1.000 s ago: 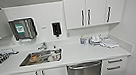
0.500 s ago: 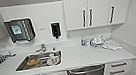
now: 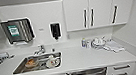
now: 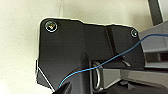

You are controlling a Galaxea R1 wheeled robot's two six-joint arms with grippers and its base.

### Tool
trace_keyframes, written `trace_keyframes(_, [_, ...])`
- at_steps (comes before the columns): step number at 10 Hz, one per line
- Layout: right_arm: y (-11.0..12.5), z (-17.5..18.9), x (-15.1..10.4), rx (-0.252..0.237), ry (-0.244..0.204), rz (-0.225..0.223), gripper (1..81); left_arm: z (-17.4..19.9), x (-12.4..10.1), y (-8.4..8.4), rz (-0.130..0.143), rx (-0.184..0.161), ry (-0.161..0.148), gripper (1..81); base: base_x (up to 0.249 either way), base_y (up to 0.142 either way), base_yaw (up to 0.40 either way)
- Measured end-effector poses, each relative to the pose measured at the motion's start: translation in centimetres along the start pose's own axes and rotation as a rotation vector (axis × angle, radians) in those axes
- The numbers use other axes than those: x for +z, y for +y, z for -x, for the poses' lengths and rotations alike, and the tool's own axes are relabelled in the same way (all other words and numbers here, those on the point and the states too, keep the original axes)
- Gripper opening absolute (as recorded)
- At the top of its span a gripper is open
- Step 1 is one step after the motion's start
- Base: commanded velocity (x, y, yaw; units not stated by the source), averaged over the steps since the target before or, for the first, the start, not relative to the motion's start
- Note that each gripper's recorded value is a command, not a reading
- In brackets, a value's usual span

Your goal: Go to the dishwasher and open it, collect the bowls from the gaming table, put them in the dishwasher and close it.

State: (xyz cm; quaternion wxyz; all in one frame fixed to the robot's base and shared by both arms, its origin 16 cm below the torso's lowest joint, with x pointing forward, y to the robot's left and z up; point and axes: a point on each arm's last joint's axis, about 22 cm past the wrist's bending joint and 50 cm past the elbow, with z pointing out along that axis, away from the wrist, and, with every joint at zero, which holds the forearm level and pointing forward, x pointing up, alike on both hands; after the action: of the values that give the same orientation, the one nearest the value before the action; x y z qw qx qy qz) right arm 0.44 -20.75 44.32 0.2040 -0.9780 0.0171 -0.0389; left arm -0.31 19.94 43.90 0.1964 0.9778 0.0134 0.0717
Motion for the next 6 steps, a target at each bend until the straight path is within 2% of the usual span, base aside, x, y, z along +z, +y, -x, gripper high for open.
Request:
trace_keyframes(3, [-0.2, 0.6, 0.0, 0.002, -0.016, -0.005, 81.1, 0.8, -0.1, 0.0, 0.0, -0.002, -0.012, 81.1, 0.0, 0.0, 0.0])
trace_keyframes(5, [-0.9, 0.7, -0.3, 0.004, -0.019, -0.03, 81.1, 1.3, -0.3, 0.1, 0.006, -0.004, -0.02, 81.1, 0.0, 0.0, 0.0])
trace_keyframes(6, [-1.4, 0.7, -0.8, 0.006, -0.019, -0.055, 81.1, 1.2, -0.6, 0.1, 0.018, -0.006, -0.019, 81.1, 0.0, 0.0, 0.0])
